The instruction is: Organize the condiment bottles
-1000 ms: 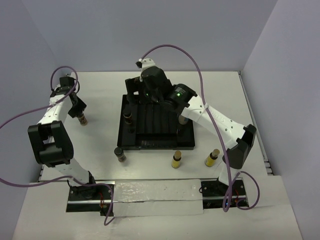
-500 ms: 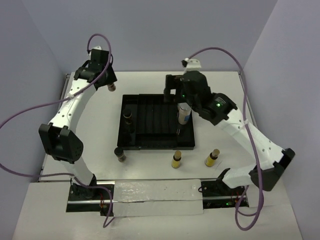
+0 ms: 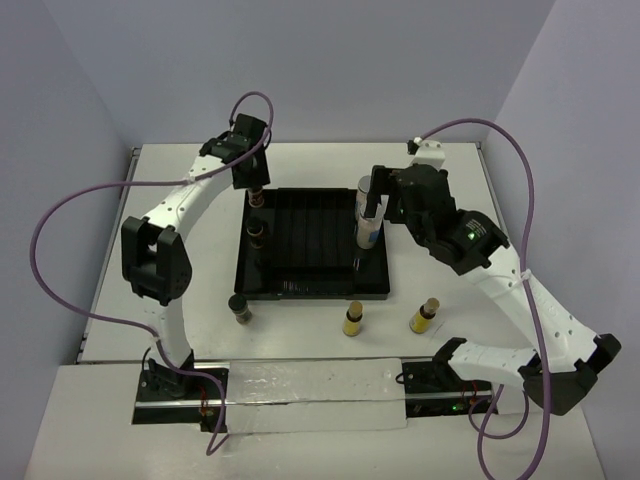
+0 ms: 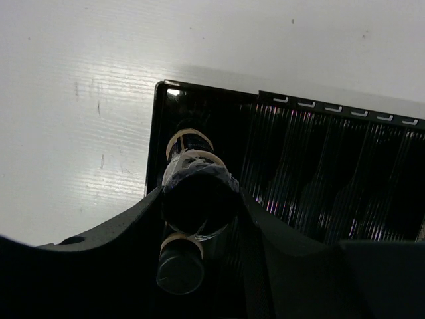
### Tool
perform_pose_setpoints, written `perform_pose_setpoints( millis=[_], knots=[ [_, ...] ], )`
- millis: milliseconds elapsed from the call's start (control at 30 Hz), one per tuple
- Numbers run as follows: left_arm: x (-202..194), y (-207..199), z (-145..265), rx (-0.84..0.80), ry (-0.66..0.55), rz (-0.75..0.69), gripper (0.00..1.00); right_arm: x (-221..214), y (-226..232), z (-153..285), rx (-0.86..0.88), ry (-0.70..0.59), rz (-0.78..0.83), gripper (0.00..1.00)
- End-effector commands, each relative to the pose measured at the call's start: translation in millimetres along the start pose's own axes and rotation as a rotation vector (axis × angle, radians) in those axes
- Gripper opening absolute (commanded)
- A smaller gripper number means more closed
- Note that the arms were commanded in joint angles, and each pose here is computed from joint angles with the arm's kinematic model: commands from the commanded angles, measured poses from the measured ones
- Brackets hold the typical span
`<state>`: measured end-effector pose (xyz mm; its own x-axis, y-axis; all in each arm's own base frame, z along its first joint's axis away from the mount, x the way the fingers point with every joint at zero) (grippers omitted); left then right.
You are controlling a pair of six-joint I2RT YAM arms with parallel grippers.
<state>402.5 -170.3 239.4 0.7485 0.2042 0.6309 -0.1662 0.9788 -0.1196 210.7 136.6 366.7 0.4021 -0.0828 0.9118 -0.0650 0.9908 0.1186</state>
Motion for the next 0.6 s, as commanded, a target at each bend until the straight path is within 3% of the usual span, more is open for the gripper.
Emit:
perform_pose_setpoints(
  millis=[0, 433, 500, 567],
  knots=[
    [-8.0, -5.8, -0.1, -0.033, -0.004, -0.012, 0.1, -11.4, -11.1, -3.4, -0.064, 0.027, 0.003, 1.0],
    [-42.6, -5.8, -38.2, -0.054, 0.072, -0.006, 0.1, -28.7, -18.5, -8.9, -0.105, 0.053, -0.003, 1.0],
    [-47.2, -6.1, -41.8, -0.061, 0.084, -0.008, 0.17, -29.9, -19.2, -9.3, -0.111, 0.052, -0.003, 1.0],
    [-48.7, -5.8, -43.5, -0.063, 0.087, -0.008, 0.31, -31.2, -20.7, -9.0, -0.113, 0.044, -0.009, 1.0]
  ],
)
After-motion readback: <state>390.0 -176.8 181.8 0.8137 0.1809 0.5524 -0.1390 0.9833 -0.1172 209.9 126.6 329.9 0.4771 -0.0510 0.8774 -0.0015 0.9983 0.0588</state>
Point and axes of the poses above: each gripper's point midway between its finger pads, its own z axis back along the fingers, its own y axis along the line the jaws close on, x = y × z, the point moved 9 cm from there along z, back along the fingers, and after that the axes turned 4 degrees about z, right-handed, at the moved point
